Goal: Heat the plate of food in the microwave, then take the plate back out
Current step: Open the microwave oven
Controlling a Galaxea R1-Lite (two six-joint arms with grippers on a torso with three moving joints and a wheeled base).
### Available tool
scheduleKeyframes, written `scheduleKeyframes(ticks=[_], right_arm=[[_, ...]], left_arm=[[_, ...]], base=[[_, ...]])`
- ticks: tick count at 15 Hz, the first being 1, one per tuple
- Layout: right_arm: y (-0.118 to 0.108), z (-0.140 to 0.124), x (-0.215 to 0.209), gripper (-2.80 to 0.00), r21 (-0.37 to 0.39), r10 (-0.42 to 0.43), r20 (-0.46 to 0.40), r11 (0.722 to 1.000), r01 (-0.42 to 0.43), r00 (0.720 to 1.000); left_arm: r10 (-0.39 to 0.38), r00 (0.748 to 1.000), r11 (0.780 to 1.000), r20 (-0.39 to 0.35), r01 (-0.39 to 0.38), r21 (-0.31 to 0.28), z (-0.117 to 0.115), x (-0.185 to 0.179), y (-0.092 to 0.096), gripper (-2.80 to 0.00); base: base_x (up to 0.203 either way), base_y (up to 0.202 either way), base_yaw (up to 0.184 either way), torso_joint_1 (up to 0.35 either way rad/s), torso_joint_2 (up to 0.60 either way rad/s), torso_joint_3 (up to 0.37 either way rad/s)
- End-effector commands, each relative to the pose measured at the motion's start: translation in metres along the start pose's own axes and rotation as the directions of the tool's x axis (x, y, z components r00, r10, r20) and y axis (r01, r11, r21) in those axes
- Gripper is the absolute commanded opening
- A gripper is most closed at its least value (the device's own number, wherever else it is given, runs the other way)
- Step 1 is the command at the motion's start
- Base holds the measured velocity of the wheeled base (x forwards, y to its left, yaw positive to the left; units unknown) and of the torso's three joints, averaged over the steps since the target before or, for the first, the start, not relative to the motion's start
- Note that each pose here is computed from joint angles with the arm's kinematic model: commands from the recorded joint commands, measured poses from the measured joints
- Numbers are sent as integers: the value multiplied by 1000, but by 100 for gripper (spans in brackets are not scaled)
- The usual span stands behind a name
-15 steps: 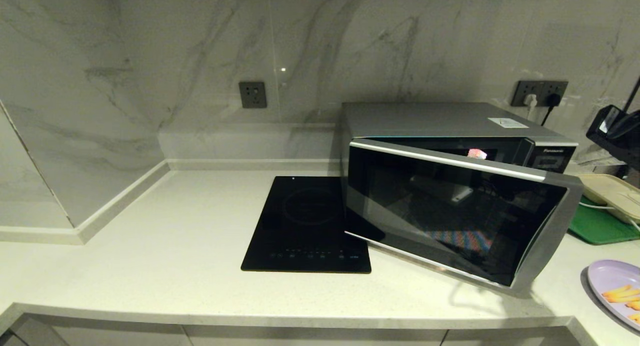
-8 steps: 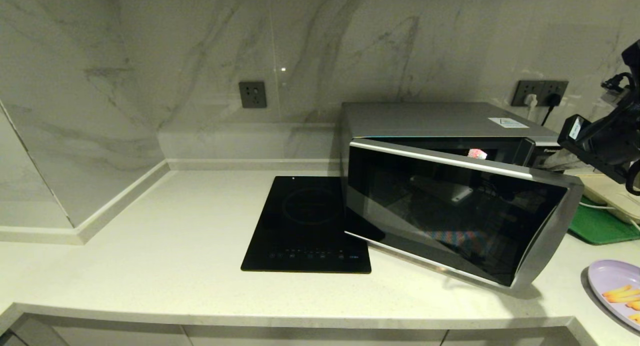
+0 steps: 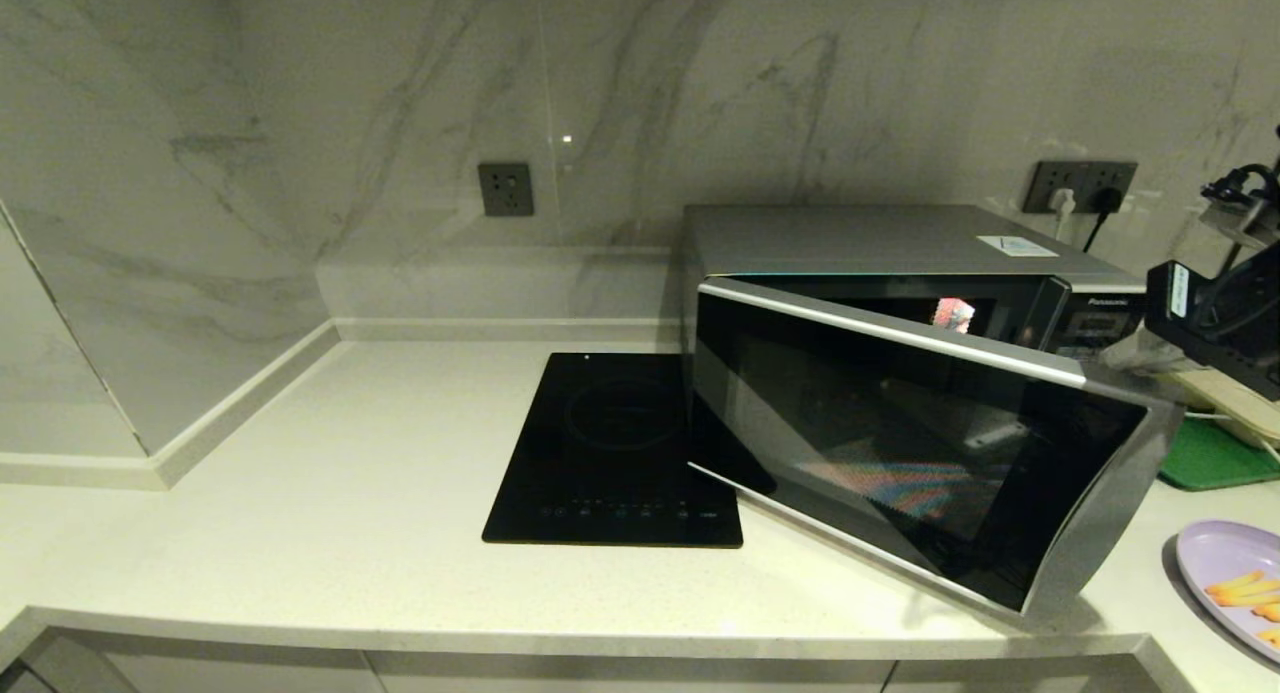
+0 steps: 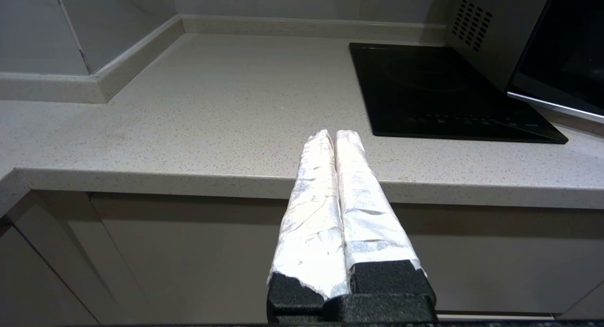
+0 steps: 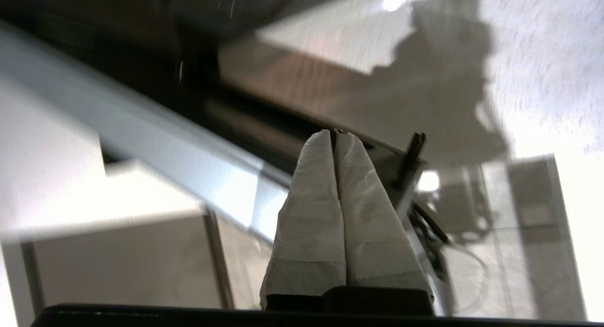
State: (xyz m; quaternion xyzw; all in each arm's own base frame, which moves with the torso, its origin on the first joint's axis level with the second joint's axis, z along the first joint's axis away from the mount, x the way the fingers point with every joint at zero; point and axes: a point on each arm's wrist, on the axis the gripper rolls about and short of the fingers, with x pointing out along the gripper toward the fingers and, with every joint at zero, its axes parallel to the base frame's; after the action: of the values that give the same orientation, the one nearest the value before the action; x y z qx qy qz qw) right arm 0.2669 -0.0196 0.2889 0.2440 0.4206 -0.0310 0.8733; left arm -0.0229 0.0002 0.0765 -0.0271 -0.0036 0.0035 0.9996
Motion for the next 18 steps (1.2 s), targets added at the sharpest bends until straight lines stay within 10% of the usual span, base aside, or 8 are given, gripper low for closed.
scheduleKeyframes(ticks=[1, 4, 11, 18], right_arm=[[-1, -29, -41, -280, -97, 34, -30, 995, -37, 999], [-7, -64, -74, -280, -259, 97, -105, 958, -121, 990], [-17, -78, -78, -280, -239, 91, -123, 964, -119, 988], [-10, -97, -136, -280, -335, 179, 78, 931, -143, 981]], left_arm=[[0, 1000, 1000, 1, 0, -1, 0, 0, 0, -280], [0, 1000, 1000, 1, 0, -1, 0, 0, 0, -280], [0, 1000, 1000, 1, 0, -1, 0, 0, 0, -280], [0, 1000, 1000, 1, 0, -1, 0, 0, 0, -280]], base=[[0, 0, 0, 0, 0, 0], [0, 0, 0, 0, 0, 0], [0, 0, 0, 0, 0, 0], [0, 0, 0, 0, 0, 0]])
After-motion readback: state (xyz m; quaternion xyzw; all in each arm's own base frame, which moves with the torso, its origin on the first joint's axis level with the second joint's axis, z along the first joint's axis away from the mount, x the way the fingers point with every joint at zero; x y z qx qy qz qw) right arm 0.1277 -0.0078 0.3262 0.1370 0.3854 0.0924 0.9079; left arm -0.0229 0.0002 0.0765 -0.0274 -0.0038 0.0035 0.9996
